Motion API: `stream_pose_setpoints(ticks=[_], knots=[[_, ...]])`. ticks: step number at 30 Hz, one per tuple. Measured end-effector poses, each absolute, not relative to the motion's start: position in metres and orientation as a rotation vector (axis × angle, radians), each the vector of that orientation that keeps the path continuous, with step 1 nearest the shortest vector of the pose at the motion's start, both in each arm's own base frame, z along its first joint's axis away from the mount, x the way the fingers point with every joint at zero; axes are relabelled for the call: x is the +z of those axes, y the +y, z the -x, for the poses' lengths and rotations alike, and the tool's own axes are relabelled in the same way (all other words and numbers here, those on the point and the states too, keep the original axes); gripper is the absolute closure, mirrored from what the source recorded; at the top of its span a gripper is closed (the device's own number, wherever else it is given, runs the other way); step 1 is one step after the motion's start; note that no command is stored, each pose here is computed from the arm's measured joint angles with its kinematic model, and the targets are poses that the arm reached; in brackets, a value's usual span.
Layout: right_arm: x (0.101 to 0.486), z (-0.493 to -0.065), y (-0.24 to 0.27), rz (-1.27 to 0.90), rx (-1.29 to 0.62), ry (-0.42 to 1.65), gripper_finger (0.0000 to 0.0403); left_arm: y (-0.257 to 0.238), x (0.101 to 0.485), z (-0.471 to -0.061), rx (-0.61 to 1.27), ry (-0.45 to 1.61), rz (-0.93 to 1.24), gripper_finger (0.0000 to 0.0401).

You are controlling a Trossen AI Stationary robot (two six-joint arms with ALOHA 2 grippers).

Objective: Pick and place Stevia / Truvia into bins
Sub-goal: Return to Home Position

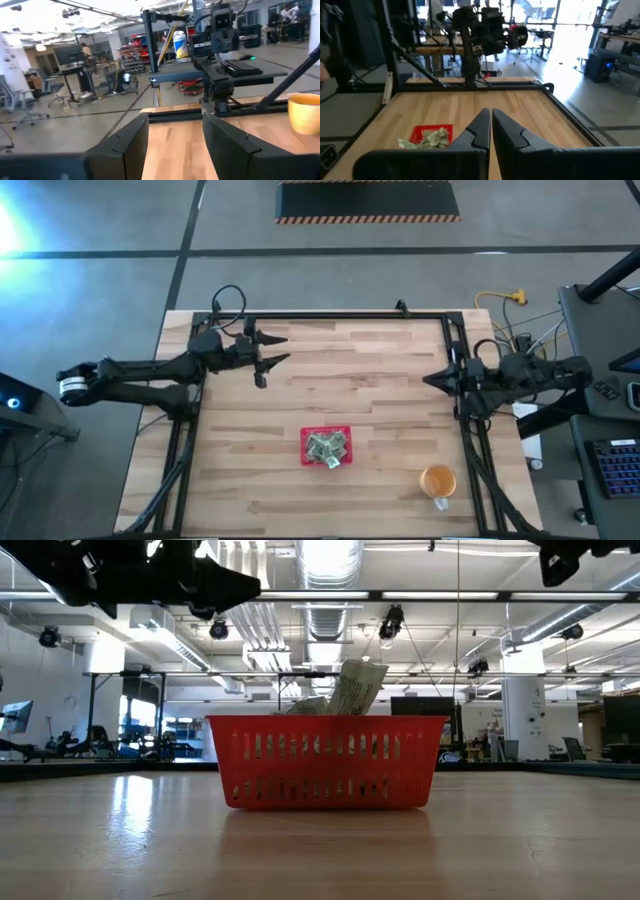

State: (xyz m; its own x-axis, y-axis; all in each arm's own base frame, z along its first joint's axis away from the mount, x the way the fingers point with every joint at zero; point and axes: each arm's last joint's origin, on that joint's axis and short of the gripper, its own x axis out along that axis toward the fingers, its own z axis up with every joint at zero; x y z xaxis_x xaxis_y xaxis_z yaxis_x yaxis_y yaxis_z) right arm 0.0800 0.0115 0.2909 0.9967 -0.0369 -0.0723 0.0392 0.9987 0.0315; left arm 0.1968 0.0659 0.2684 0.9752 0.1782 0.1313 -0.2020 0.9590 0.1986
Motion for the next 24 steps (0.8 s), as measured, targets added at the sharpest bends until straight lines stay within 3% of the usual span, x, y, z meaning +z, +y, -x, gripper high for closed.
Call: stream_pose_setpoints(ticks=[10,24], knots=[[0.259,-0.052,0.005,-0.076,-0.021,-0.014,0.0394,0.068,0.232,-0.170,0.239,-0.199,-0.159,0.0230],[0.251,-0.068,0.009,-0.129,-0.003,-0.026,0.0394,0.065,0.216,-0.153,0.256,-0.247,-0.115,0.0230]])
